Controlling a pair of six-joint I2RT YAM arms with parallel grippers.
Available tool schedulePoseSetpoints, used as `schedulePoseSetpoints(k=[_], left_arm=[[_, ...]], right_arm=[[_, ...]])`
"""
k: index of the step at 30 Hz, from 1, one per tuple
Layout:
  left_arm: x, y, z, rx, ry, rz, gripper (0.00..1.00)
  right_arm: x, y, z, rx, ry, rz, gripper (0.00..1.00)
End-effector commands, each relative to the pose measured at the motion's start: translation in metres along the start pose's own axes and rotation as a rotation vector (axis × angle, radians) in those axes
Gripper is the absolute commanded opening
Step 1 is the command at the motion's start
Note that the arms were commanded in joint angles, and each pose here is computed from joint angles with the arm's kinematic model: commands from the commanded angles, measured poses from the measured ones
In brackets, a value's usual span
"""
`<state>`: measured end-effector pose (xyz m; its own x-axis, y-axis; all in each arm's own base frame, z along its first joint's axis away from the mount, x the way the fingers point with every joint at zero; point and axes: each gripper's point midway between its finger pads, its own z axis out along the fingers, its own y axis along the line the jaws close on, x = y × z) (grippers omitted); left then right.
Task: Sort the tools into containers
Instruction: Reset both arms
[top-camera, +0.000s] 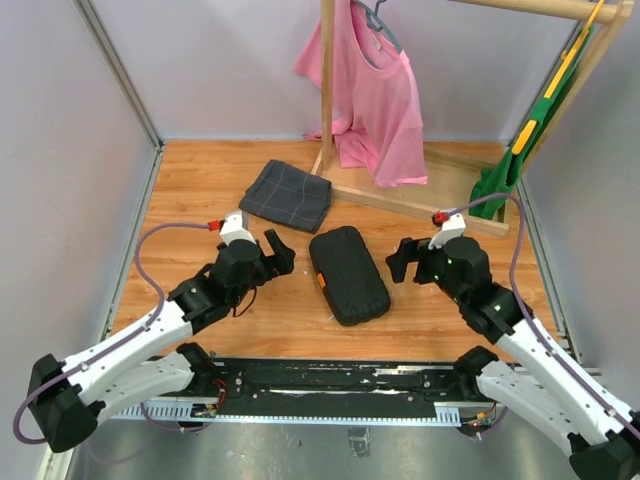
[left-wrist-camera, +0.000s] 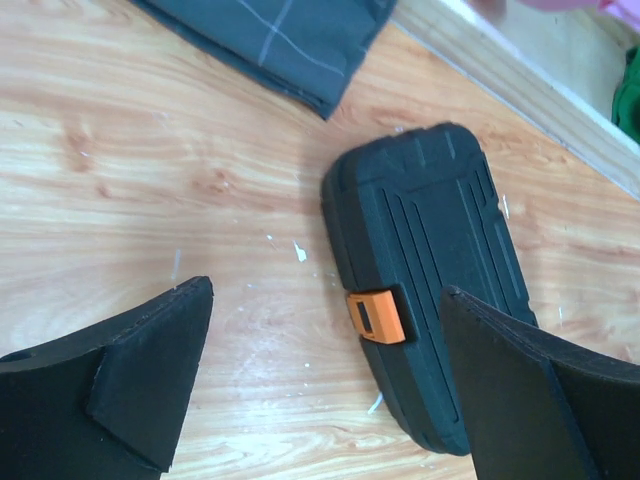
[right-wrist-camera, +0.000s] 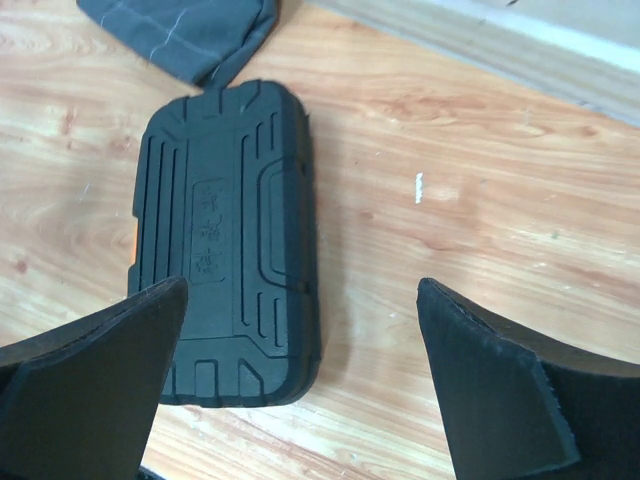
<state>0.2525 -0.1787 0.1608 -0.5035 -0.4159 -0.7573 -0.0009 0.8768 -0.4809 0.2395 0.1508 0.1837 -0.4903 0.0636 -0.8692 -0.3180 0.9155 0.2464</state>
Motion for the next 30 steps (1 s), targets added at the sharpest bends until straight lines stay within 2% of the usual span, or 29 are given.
schedulePoseSetpoints(k=[1, 9, 15, 23, 30], left_arm=[[-0.033, 0.022, -0.021, -0.106, -0.1, 0.09, 0.99], [-0.061, 0.038, -0.053, -0.128, -0.203, 0.091, 0.99], [-0.066, 0.056, -0.069, -0.158, -0.25, 0.057, 0.99], [-0.072, 0.063, -0.076, -0.171, -0.291, 0.02, 0.99], [-0.07, 0.069, -0.075, -0.195, -0.297, 0.002, 0.99]], right_arm=[[-0.008, -0.028, -0.02, 0.129, -0.095, -0.034, 0.99], [-0.017, -0.051, -0.053, 0.194, -0.289, 0.068, 0.98], [-0.009, -0.061, -0.065, 0.187, -0.38, 0.04, 0.99], [0.004, -0.083, -0.071, 0.304, -0.342, 0.045, 0.99], [0.009, -0.089, -0.07, 0.339, -0.334, 0.053, 0.99]])
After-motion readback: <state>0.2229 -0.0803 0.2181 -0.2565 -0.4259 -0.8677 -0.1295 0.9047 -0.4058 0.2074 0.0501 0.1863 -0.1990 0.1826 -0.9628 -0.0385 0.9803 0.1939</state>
